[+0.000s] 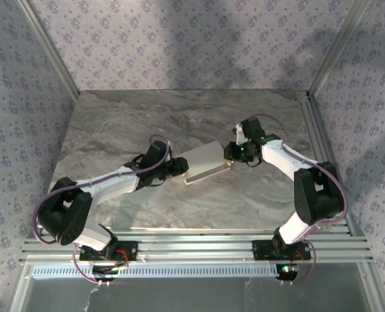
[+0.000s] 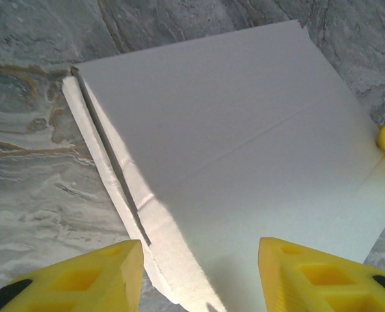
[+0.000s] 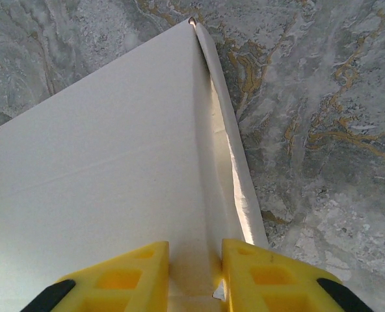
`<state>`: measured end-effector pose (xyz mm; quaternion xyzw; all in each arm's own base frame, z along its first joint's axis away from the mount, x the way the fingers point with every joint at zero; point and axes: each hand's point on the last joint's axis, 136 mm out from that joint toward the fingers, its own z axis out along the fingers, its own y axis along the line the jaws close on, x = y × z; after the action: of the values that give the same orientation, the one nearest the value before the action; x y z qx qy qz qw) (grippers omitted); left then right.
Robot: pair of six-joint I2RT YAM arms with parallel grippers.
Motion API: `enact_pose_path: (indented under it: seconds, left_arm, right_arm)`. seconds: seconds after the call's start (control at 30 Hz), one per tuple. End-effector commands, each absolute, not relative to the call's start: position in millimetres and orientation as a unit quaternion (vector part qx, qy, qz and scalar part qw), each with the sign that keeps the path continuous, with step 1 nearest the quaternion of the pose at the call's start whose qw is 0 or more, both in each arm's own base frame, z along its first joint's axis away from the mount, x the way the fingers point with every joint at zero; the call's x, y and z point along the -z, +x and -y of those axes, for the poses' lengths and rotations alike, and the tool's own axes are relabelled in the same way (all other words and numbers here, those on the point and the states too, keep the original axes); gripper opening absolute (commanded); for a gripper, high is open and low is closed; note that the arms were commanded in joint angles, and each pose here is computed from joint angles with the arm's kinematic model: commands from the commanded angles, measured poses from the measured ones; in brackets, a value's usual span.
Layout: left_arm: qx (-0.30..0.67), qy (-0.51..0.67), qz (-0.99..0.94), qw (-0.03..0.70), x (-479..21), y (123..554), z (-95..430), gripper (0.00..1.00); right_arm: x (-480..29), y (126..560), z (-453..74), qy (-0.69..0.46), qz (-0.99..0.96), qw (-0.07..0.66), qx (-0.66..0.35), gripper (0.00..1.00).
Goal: Fold the paper box
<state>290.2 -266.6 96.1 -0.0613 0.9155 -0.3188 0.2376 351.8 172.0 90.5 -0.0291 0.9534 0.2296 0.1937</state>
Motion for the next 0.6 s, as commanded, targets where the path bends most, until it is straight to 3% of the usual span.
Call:
enact_pose_path:
  seconds: [0.0,0.57]
  left_arm:
    - [0.346,-0.069,-0.905,0.237,-104,292,277,0.49]
    - [0.321,-0.079,-0.918,0.218,-89,287,275,0.49]
  right_arm:
    - [-89,352,-171,-0.037,-0.956,0.183,-0.227,0.25]
    - [-88,353,-170,-0.039,-0.955,0.181,-0.231,0.25]
